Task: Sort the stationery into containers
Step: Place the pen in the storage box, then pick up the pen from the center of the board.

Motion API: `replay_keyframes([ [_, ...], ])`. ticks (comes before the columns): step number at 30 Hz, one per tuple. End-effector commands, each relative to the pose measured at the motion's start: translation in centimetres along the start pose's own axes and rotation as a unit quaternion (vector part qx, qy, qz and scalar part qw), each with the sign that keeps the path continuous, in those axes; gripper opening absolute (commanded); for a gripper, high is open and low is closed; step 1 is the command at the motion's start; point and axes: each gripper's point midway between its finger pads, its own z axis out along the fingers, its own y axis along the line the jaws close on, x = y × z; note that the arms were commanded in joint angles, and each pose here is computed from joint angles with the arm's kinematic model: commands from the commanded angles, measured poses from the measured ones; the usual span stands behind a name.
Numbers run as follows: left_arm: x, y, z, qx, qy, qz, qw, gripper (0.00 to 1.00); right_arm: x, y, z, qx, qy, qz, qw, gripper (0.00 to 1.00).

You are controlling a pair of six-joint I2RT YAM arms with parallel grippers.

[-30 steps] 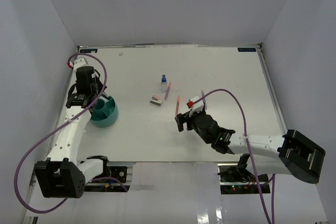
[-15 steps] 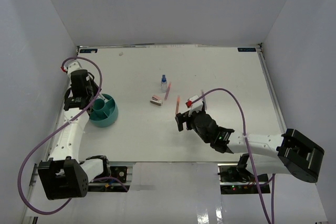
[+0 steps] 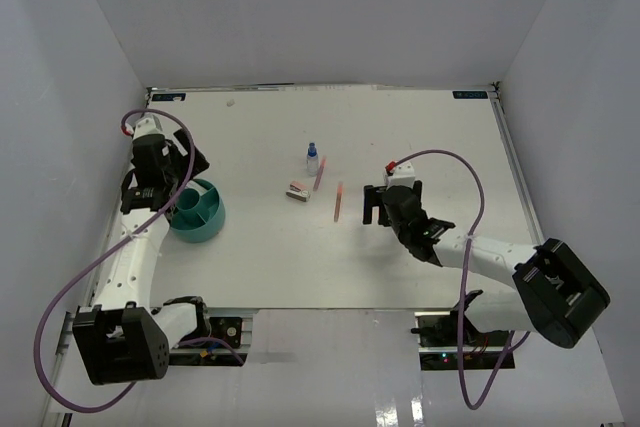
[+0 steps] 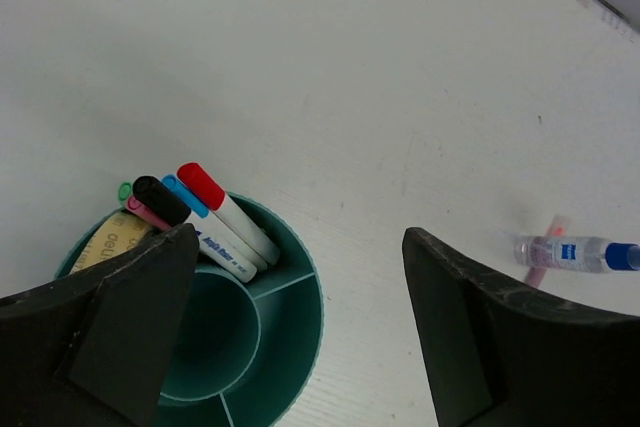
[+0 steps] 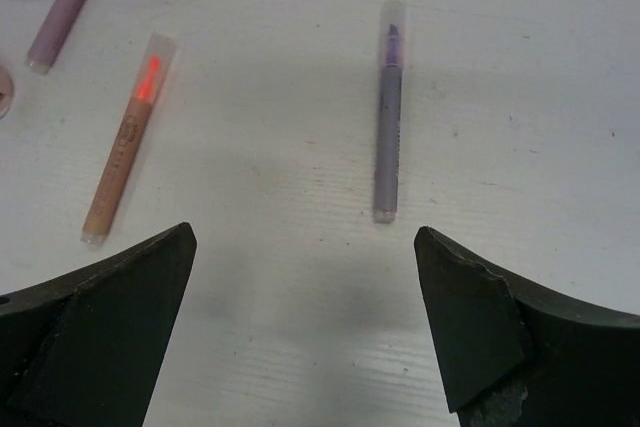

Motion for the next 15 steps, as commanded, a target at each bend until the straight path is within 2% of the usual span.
replay_keyframes([
  [1, -0.3, -1.7, -1.2, 0.056, -0.007, 0.000, 0.998, 0.94, -1.0, -0.5, 0.8, 0.010, 0.013, 0.025, 1.000, 0.97],
  [7, 1.2, -4.3, -2.3, 0.135, 0.023, 0.002, 0.991, 0.98, -0.8, -2.5, 3.1, 0.041, 0.049, 0.028, 0.998, 1.00],
  [15, 2.2, -5.6, -2.9, 0.172, 0.037, 0.007, 0.984, 0.98, 1.2, -3.6, 6.1, 0.058, 0.102, 0.039, 0.992, 0.81],
])
